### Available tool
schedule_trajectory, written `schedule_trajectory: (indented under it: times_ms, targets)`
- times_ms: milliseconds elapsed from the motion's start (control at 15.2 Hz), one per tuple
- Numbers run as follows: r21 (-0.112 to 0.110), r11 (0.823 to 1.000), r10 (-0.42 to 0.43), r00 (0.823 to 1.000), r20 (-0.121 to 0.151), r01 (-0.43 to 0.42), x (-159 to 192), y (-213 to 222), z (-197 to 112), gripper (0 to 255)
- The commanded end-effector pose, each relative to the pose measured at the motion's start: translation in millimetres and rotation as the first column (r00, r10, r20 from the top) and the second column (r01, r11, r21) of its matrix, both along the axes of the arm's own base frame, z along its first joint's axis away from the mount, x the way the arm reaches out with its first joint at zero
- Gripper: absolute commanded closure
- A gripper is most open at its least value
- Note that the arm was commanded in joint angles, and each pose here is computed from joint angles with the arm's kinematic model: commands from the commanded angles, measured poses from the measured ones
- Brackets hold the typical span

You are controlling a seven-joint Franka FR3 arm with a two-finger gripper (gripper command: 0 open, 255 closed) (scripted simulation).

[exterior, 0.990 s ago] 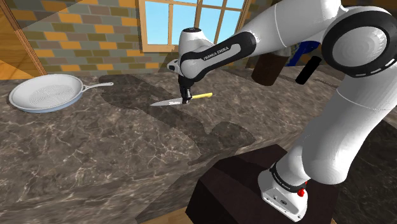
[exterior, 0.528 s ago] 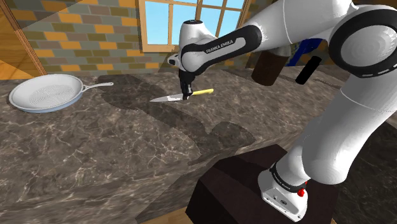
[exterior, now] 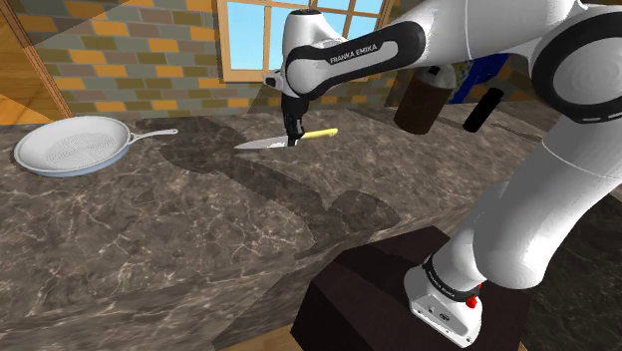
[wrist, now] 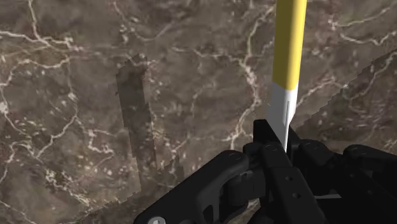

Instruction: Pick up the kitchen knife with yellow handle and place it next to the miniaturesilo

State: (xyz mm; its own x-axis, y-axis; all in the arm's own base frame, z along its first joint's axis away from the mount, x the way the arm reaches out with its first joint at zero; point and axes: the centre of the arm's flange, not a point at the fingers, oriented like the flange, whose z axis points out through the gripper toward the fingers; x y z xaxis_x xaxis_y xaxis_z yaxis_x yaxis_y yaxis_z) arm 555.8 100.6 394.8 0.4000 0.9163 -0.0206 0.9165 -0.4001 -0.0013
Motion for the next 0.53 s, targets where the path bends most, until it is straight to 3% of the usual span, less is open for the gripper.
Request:
schedule_trajectory:
  times_ms: [0,462]
  targets:
    - [0.0,1.0,0.0,1.0,0.0,0.0,0,1,11,255]
    - [0.0,1.0,0.0,1.0,0.0,0.0,0,1,48,255]
